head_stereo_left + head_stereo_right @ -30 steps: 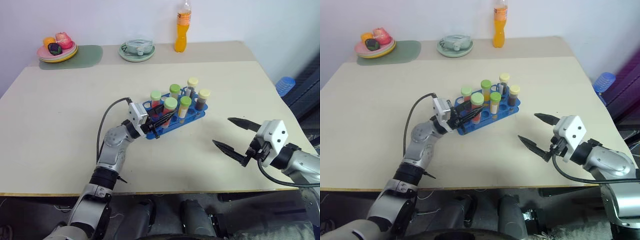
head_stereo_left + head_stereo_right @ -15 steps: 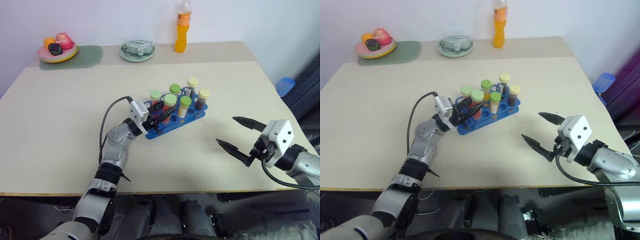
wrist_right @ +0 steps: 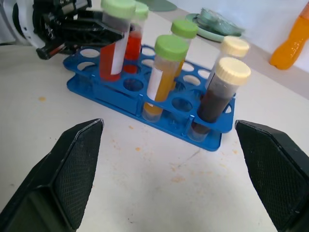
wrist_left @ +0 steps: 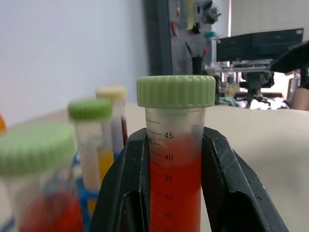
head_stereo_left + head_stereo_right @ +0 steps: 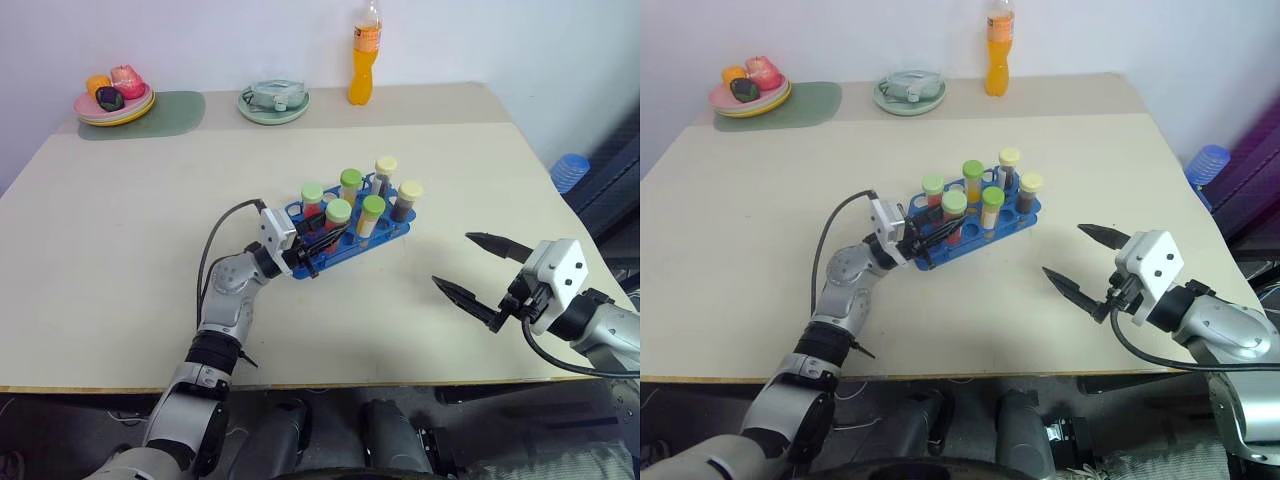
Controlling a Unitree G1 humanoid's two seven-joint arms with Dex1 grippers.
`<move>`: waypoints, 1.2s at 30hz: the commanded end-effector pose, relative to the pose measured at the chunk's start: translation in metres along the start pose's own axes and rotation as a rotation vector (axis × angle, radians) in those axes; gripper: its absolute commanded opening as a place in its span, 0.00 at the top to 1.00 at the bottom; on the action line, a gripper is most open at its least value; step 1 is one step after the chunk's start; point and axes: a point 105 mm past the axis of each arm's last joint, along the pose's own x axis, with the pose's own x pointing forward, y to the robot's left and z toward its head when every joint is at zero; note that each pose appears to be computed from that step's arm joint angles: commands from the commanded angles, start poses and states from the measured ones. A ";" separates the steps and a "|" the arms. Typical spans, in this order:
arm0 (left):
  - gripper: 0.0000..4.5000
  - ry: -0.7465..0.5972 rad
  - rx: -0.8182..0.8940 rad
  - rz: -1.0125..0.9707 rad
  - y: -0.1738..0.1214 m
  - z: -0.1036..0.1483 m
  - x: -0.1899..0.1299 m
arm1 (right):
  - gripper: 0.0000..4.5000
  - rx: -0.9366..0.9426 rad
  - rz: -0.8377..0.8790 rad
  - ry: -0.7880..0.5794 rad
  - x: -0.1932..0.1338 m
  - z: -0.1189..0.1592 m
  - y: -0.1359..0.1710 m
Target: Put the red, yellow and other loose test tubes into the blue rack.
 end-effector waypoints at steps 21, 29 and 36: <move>0.19 -0.040 -0.014 -0.009 -0.001 0.018 -0.001 | 0.00 -0.022 -0.015 -0.043 0.001 0.008 0.002; 0.19 0.034 0.011 -0.010 0.000 0.020 -0.021 | 0.00 0.004 -0.018 -0.065 0.011 0.003 0.002; 0.19 0.090 -0.121 0.056 0.005 0.021 -0.064 | 0.00 0.018 -0.007 -0.070 0.017 -0.005 0.005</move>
